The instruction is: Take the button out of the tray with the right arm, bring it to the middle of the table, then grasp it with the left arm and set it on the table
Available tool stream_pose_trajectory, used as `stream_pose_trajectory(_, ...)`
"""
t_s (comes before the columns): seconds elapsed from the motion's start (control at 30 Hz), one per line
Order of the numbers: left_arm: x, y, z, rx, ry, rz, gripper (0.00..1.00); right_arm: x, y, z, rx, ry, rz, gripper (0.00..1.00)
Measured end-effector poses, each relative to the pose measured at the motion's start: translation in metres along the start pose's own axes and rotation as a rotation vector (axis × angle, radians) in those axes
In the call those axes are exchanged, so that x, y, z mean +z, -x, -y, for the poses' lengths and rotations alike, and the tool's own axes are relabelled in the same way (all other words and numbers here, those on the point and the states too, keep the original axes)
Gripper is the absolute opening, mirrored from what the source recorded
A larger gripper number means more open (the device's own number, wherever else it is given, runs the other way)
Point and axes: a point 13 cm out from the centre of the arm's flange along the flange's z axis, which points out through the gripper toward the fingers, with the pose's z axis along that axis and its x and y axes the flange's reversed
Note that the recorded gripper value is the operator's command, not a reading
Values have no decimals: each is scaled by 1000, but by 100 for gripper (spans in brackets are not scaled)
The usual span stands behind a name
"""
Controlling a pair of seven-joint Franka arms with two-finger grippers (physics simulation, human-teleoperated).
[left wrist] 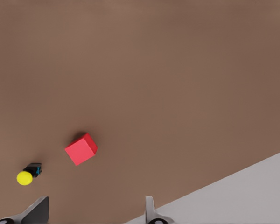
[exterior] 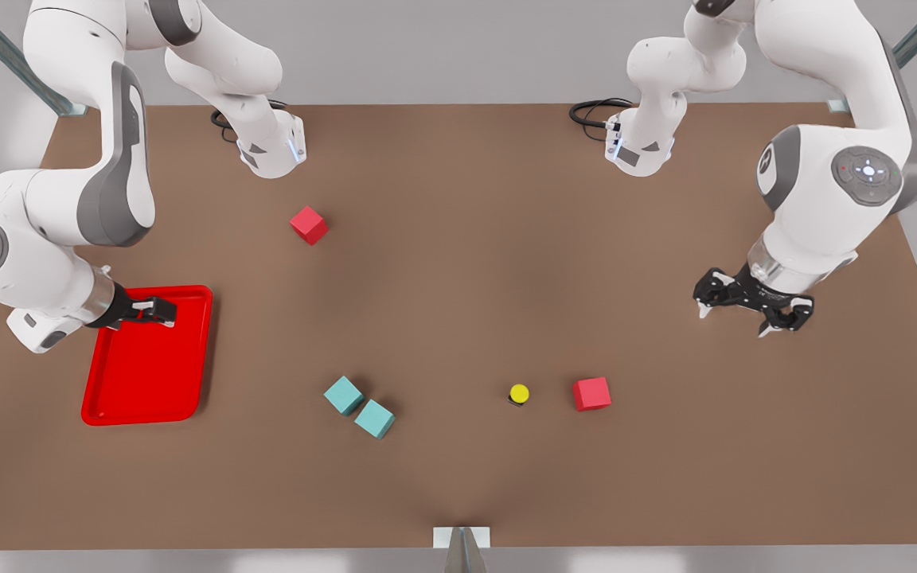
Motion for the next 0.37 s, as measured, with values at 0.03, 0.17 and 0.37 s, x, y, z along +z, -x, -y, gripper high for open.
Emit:
stream_pose_trajectory(0.03, 4, 9, 2, -5, 3, 30, 100, 0, 0, 0, 0, -1, -2, 100)
stream_pose_trajectory(0.17, 17, 26, 3, -10, 16, 104, 100, 1, -2, 2, 2, -1, -7, 100)
stream_pose_trajectory(0.37, 21, 34, 3, -12, 22, 137, 100, 1, -3, 2, 3, 2, -13, 100)
